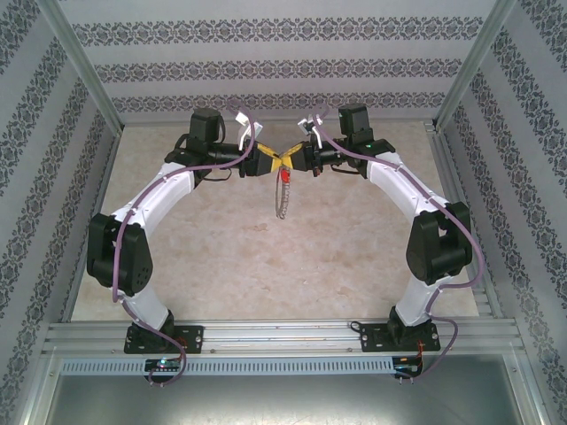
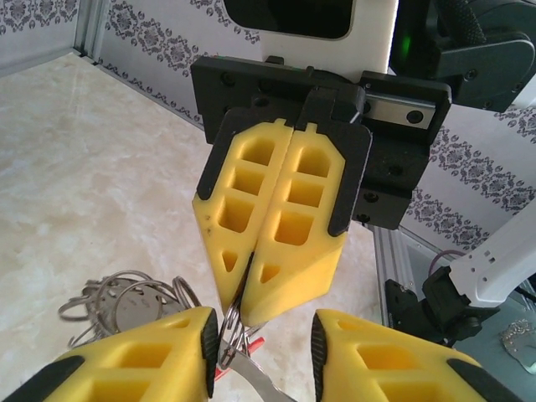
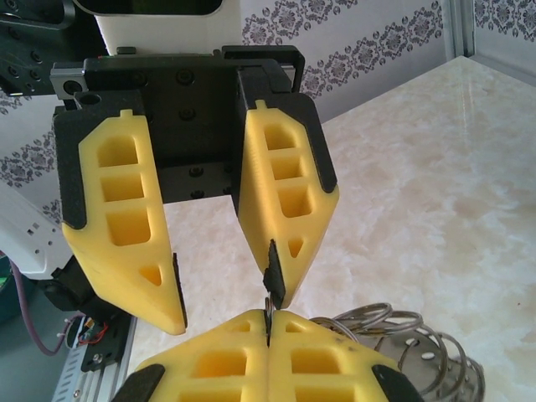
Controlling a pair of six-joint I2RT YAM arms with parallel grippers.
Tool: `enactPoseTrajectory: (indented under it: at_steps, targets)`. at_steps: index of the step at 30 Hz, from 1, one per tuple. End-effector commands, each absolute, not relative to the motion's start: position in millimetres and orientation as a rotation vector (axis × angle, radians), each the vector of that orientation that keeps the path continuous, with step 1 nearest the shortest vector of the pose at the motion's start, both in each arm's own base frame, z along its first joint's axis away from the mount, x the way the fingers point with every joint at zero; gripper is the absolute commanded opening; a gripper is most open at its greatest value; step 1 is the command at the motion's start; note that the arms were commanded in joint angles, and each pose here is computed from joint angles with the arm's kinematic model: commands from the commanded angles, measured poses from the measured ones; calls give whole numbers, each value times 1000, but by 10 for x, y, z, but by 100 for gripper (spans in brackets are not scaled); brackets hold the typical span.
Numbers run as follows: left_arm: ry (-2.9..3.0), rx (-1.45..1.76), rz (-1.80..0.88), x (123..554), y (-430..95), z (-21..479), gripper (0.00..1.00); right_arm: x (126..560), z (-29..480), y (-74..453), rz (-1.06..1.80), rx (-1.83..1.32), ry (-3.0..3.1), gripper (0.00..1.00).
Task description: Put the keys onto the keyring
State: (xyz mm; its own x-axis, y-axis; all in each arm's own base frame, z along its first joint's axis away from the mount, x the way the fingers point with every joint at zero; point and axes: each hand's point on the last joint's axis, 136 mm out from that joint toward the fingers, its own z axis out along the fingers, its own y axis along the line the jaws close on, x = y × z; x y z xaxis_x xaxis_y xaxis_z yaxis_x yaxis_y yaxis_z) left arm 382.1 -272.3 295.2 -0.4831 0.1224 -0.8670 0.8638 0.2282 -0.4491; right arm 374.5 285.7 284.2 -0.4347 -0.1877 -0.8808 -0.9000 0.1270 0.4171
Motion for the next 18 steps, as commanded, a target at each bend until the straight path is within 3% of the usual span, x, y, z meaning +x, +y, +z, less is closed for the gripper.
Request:
enactPoseTrajectory:
  at_steps: [1, 7, 10, 18]
  targets:
    - [1763, 970, -1361, 3727, -2796, 2959, 41, 3721, 3062, 2897, 1356, -1103, 1642, 0]
    - [1758, 978, -1375, 3710, -2801, 2917, 38, 3728, 3050, 2893, 1362, -1099, 1644, 0]
    - [1754, 983, -1376, 3702, -2803, 2904, 27, 3731, 3043, 2888, 1362, -1097, 1647, 0]
    - [1753, 981, -1381, 3713, -2807, 2872, 27, 3729, 3051, 2885, 1362, -1097, 1644, 0]
